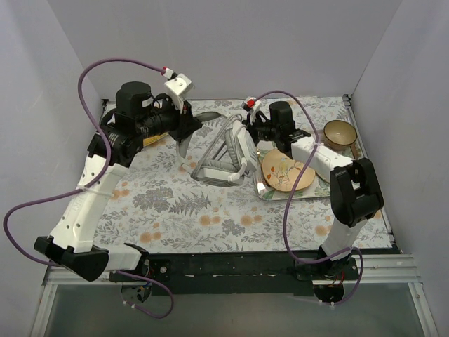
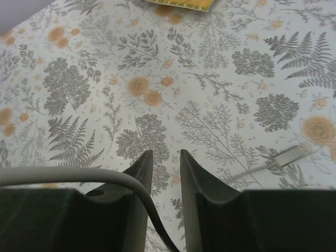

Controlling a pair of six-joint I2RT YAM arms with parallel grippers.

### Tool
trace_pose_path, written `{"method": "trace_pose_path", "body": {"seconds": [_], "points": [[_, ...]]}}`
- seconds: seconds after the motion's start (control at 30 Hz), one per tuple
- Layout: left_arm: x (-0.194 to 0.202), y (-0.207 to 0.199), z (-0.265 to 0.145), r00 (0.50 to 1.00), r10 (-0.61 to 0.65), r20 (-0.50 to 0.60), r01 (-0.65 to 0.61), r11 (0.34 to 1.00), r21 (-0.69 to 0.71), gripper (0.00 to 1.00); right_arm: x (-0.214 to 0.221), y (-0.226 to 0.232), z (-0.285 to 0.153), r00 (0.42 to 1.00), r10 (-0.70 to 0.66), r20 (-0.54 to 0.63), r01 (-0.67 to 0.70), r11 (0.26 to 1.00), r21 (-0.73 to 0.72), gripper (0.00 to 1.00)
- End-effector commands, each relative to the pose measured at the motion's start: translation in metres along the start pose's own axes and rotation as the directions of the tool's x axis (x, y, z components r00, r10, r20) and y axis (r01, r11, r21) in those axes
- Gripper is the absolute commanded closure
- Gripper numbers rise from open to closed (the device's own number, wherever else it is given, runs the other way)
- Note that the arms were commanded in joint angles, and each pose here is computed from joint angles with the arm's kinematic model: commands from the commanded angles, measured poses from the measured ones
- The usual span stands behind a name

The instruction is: Wrap the headphones

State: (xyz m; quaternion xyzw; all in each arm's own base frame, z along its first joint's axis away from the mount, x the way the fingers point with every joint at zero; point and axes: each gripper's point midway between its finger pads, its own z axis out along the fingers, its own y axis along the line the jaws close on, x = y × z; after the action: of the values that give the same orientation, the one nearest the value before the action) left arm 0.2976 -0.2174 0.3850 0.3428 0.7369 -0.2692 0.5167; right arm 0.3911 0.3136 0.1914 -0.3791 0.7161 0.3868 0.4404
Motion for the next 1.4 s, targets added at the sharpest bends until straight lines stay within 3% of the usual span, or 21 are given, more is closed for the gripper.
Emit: {"method": "trace_pose_path", "body": {"seconds": [0.0,0.27,0.57,0.83,1.13,1.37], "points": [[-0.06,-0.024,-0.032,0.985,-0.028,0.171,0.02,0.999,0.049,1.0,-0.032,0.026,0.006,0.986,-0.044,0.159,0.059,0.994,-0.092,0.62],[-0.103,-0.007,-0.046,0.959,-0.024,0.282,0.044,0.997,-0.066,1.0,0.006,0.023,0.02,0.991,0.027,0.129,-0.014,0.995,-0.098,0.56],[-0.151,0.006,-0.059,0.913,-0.034,0.407,0.096,0.986,-0.133,1.0,0.012,0.023,0.033,0.983,0.039,0.181,-0.03,0.998,-0.054,0.53],[-0.172,0.006,-0.066,0.891,-0.015,0.453,0.085,0.987,-0.133,1.0,0.03,0.023,0.044,0.983,-0.036,0.18,0.035,0.999,0.008,0.36],[-0.181,0.008,-0.075,0.88,0.02,0.474,0.068,0.983,-0.168,1.0,0.061,-0.017,0.011,1.0,-0.008,0.022,0.001,0.951,0.308,0.35],[-0.181,0.02,-0.075,0.878,0.027,0.478,0.092,0.971,-0.223,1.0,0.058,-0.046,-0.059,1.0,0.018,-0.003,-0.013,0.803,0.595,0.27]]}}
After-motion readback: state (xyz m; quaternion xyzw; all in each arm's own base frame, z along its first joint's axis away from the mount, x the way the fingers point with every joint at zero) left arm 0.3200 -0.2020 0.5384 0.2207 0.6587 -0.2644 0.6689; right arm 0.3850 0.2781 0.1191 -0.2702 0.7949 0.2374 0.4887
